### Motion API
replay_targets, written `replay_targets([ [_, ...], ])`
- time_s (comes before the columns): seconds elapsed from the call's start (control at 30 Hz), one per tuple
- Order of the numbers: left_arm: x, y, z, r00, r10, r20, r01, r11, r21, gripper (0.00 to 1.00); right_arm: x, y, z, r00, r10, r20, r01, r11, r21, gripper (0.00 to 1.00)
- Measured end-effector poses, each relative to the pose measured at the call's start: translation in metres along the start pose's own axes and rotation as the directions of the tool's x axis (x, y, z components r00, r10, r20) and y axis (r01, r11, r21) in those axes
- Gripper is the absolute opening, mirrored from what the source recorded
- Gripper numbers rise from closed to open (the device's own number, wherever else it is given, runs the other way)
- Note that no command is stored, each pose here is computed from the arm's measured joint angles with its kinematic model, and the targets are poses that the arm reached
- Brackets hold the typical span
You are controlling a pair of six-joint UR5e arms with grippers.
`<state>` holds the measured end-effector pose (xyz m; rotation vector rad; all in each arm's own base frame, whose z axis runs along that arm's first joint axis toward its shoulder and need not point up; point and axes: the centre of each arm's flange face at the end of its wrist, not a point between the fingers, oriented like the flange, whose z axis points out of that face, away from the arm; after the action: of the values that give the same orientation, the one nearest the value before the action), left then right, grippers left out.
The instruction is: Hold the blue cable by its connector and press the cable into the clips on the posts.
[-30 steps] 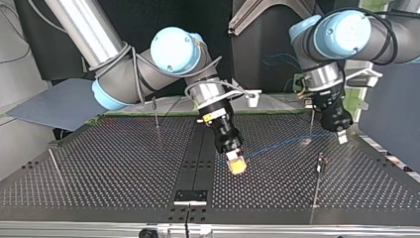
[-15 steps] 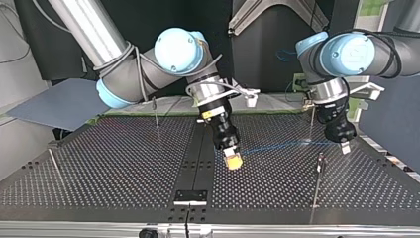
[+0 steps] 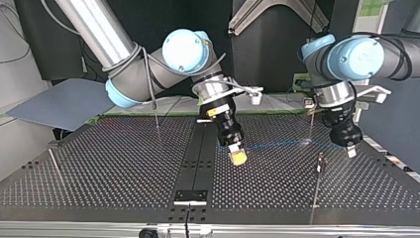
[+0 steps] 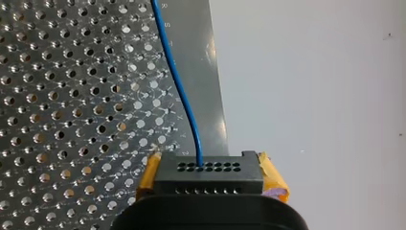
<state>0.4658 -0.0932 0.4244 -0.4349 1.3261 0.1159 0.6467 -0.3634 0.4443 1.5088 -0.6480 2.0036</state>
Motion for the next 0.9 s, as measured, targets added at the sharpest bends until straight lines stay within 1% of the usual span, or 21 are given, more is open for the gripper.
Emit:
replay_targets([
  [0.27, -0.011, -0.001, 0.0, 0.9997, -0.01, 0.022, 0.009, 0.9998, 0.019, 0.0, 0.005, 0.002, 0.002, 0.9999, 0.0, -0.012, 0.0, 1.0, 0.0, 0.0],
  [0.67, -0.019, 0.0, 0.011, 0.9993, -0.014, 0.036, 0.012, 0.9985, 0.053, 0.0, 0.008, 0.008, 0.005, 0.9998, 0.002, -0.02, -0.002, 1.0, -0.008, 0.0],
  [0.77, -0.017, 0.002, 0.015, 0.9992, -0.014, 0.036, 0.012, 0.998, 0.062, 0.0, 0.008, 0.01, 0.005, 0.9998, 0.001, -0.018, -0.001, 0.9999, -0.011, 0.0],
  [0.9, -0.007, 0.003, 0.027, 0.9998, -0.007, 0.02, 0.006, 0.9975, 0.07, 0.0, 0.007, 0.013, 0.006, 0.9999, 0.0, -0.017, 0.0, 0.9999, -0.015, 0.0],
])
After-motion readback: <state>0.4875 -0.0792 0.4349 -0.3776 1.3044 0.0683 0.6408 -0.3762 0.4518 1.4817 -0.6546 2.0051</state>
